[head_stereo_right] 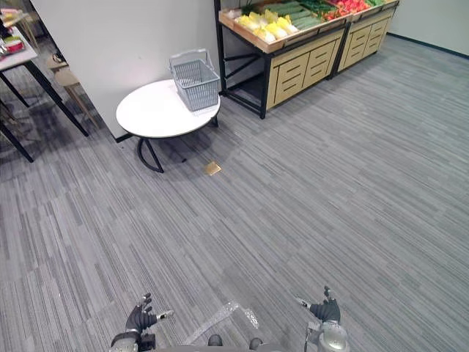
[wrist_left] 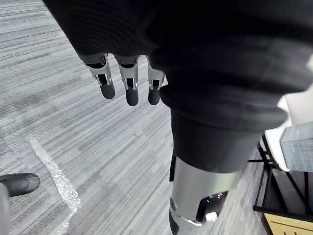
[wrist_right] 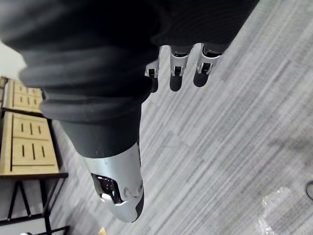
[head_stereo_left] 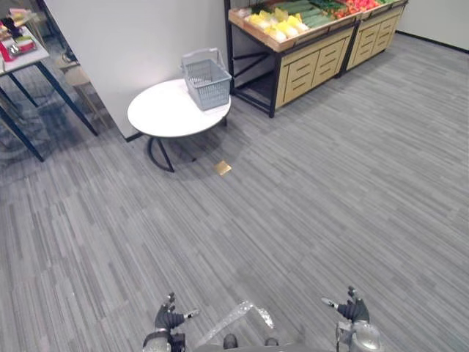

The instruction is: Pick vegetable in the basket

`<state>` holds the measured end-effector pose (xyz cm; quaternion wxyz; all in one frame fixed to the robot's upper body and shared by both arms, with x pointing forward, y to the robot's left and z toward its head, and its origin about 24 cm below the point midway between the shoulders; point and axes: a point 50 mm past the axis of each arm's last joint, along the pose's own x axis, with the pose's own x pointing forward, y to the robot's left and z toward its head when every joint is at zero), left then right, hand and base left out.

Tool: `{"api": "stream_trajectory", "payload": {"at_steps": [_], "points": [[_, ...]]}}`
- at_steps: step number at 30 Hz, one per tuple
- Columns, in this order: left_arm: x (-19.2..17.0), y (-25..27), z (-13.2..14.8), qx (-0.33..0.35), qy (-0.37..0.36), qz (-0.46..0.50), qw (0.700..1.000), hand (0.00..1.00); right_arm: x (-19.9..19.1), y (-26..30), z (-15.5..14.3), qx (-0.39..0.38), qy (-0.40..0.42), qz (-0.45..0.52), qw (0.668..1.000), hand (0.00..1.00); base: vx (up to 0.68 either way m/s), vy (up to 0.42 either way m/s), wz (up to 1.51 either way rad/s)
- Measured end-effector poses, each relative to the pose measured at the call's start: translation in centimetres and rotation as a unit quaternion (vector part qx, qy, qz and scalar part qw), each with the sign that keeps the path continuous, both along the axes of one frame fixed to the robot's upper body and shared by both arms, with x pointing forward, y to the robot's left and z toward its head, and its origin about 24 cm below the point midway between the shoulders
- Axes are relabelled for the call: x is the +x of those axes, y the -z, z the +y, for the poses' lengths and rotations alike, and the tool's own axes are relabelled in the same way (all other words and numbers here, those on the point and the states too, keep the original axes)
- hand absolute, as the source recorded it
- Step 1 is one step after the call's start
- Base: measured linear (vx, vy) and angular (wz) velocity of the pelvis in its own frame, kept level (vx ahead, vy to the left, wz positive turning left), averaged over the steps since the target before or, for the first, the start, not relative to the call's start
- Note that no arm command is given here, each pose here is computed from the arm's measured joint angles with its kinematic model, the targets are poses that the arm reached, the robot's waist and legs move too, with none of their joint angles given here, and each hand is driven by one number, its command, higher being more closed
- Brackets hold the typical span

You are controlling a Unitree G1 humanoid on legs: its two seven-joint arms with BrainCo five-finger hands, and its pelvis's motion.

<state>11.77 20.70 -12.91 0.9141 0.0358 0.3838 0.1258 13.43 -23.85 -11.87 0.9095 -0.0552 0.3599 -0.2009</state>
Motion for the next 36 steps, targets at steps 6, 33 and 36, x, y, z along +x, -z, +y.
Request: {"api": "stream_trajectory", "payload": {"at_steps": [6,33,36], "points": [[1.3,-1.1,0.7,0.018,0.008,-0.038,0.999,0.0,2.0,-1.5,-0.8,-0.049,-0.059,-0.025,0.997,0.0,0.14,-0.004,-0.04],[1.8,-3.3,2.8,0.032,-0.075,-0.1,0.992,0.0,4.5,-3.3,-0.7,-0.046,-0.06,-0.072,0.995,0.0,0.02,0.033,-0.04],[2.1,-3.4,3.0,0.036,-0.074,-0.103,0.991,0.0,5.5,-4.4,-0.4,-0.051,-0.064,-0.104,0.991,0.0,0.49,0.063,0.27]]}}
